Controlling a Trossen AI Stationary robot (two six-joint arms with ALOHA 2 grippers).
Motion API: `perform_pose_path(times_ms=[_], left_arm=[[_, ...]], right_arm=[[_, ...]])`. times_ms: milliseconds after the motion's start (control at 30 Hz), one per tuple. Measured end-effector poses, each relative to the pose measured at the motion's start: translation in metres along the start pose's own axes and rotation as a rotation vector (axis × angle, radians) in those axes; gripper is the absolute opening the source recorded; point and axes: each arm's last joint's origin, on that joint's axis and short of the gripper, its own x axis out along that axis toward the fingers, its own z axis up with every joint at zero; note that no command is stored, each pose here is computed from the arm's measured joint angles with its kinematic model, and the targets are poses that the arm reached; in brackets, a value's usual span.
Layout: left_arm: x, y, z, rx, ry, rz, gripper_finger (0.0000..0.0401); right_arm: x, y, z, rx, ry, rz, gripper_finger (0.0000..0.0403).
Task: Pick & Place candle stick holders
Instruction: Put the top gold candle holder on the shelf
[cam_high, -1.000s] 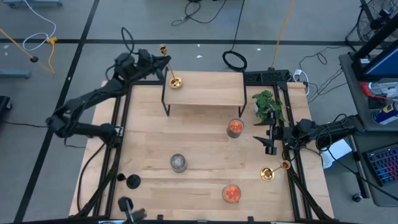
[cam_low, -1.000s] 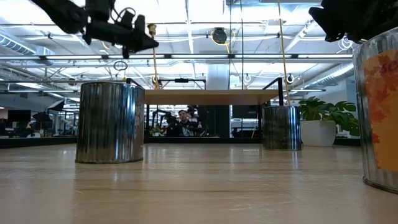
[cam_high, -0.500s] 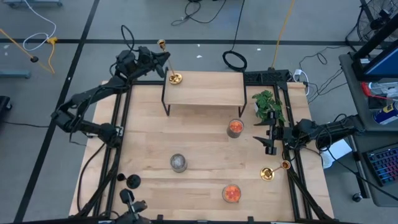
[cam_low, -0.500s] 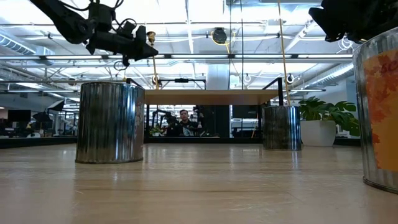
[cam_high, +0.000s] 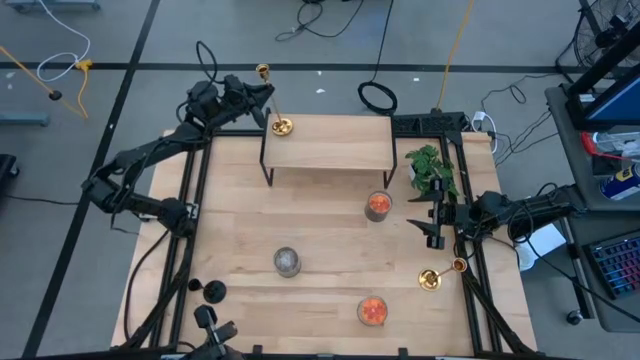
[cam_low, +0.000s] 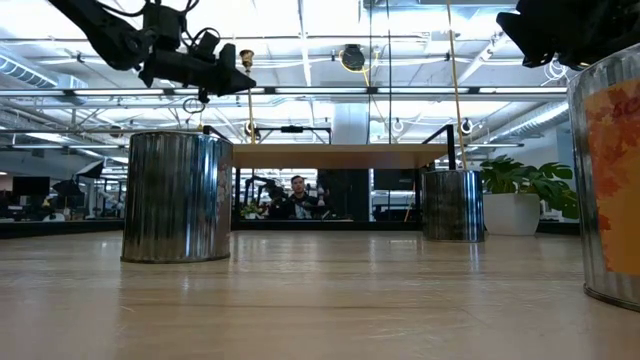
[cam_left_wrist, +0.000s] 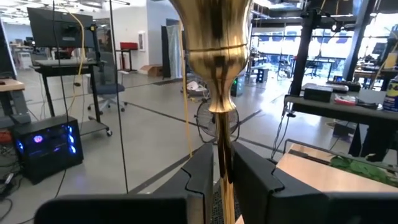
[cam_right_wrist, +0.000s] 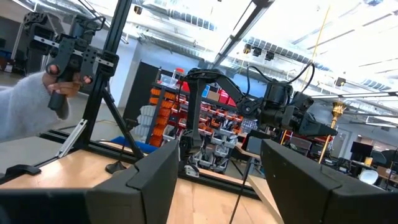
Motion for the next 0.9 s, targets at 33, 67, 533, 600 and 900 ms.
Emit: perform_pose_path(times_ms=[33,67,533,600,900], left_arm=[[0.0,0.0,0.0,0.0,0.0,0.0,0.0062],[0.0,0.0,0.0,0.0,0.0,0.0,0.0062],[0.0,-0.001,-0.002,0.014,0.023,-0.019,0.0083],[0.0,-0.001,-0.003,0.013,0.03,-0.019,0.0104],[0.0,-0.001,-0.003,0.011,0.03,-0.033,0.019]], right_arm=[[0.0,0.0,0.0,0.0,0.0,0.001,0.0224],[0.0,0.0,0.0,0.0,-0.001,0.002,0.0224],[0.0,0.001,-0.003,0.062,0.033,0.015,0.0224],[0.0,0.003,-0.007,0.054,0.073,0.029,0.0224],[-0.004,0.014,-0.024,0.158,0.233,0.243,0.0224]])
